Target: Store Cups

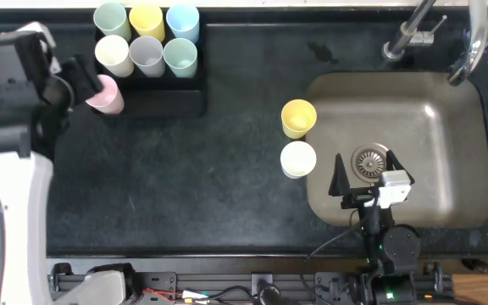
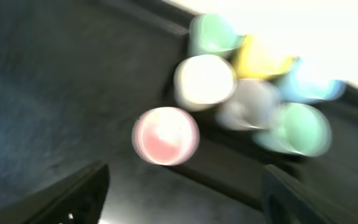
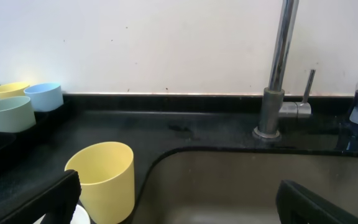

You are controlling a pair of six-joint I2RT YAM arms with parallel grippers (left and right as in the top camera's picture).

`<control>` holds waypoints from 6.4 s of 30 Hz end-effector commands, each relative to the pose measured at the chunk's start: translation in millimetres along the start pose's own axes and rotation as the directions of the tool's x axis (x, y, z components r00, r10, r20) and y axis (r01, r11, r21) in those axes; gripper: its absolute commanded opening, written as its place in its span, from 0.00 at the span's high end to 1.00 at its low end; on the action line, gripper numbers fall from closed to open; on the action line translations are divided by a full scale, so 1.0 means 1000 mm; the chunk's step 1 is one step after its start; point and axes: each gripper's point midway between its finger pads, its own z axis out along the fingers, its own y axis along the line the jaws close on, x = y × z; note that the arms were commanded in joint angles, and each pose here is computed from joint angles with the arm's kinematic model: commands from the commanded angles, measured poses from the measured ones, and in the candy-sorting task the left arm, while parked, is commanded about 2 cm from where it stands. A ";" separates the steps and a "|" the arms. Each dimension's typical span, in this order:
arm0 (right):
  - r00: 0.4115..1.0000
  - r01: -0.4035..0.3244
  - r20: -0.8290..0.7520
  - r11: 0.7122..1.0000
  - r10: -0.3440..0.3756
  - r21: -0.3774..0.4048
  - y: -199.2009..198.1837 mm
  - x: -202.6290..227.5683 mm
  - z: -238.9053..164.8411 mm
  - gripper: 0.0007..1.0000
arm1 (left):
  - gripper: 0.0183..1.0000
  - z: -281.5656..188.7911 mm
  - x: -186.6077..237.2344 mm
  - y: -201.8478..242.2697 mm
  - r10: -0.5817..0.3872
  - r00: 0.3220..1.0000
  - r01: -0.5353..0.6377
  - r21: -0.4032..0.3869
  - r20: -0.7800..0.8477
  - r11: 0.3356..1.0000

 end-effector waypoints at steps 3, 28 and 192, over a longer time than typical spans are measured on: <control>1.000 0.003 0.002 1.000 -0.003 -0.006 0.001 0.003 0.000 0.01 | 0.11 -0.010 0.037 -0.098 0.067 0.996 -0.052 0.221 -0.063 0.974; 1.000 0.003 0.002 1.000 -0.003 -0.006 0.001 0.003 0.000 0.00 | 0.07 0.017 0.211 -0.306 0.448 0.826 -0.254 0.483 -0.343 0.838; 1.000 0.003 0.002 1.000 -0.003 -0.006 0.001 0.003 0.000 0.00 | 0.57 0.041 0.062 -0.023 -0.906 0.422 0.812 -0.454 0.024 0.366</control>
